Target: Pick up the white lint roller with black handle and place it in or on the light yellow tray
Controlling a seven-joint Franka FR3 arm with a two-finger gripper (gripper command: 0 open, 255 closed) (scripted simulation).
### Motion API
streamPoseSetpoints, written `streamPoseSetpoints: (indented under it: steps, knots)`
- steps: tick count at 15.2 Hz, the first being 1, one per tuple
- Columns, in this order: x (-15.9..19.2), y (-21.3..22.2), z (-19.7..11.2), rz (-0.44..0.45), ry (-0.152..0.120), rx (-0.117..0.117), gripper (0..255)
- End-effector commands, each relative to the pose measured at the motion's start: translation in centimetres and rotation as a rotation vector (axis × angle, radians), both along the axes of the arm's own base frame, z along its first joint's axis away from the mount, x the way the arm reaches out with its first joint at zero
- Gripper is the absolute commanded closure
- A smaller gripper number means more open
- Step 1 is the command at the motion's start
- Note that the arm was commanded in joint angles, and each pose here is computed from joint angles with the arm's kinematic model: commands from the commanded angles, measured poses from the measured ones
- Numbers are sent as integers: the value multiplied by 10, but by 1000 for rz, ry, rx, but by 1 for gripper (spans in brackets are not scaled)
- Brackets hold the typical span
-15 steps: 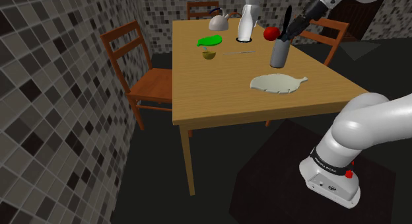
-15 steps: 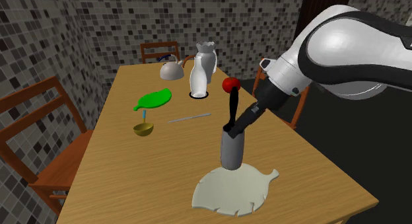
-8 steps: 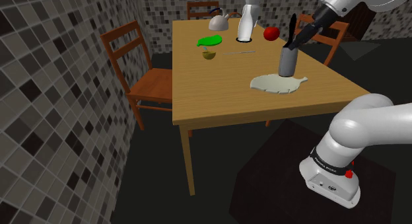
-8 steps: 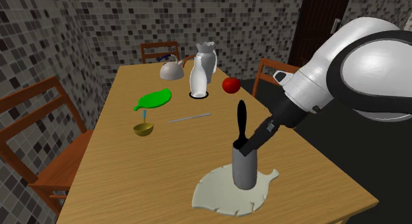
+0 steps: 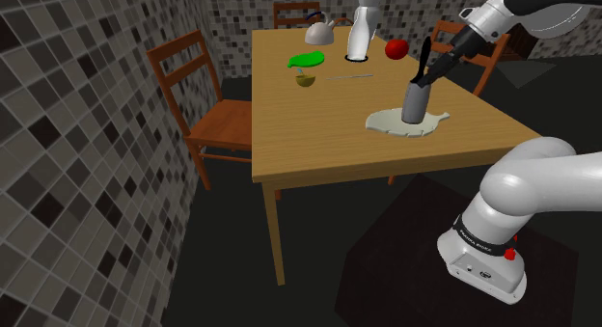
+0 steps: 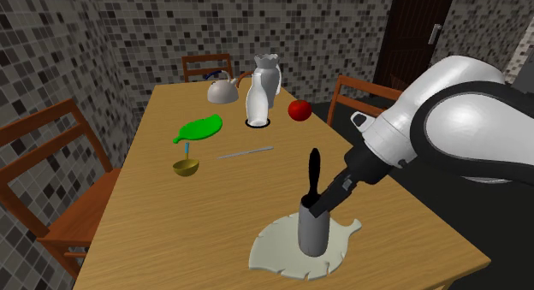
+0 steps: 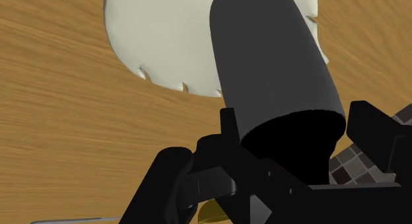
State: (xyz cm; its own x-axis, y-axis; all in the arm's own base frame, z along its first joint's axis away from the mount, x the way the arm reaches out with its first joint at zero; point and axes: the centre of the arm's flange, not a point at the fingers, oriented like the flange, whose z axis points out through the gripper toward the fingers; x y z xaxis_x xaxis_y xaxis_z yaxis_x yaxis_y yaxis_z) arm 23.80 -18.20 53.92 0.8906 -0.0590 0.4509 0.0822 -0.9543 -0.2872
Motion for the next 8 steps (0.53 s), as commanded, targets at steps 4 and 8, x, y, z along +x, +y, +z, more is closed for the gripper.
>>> streamPoseSetpoints:
  steps: [4, 8]
  knots:
    - [0, -1, -4, 0, -1, 0, 255]
    - [0, -1, -4, 0, -1, 0, 0]
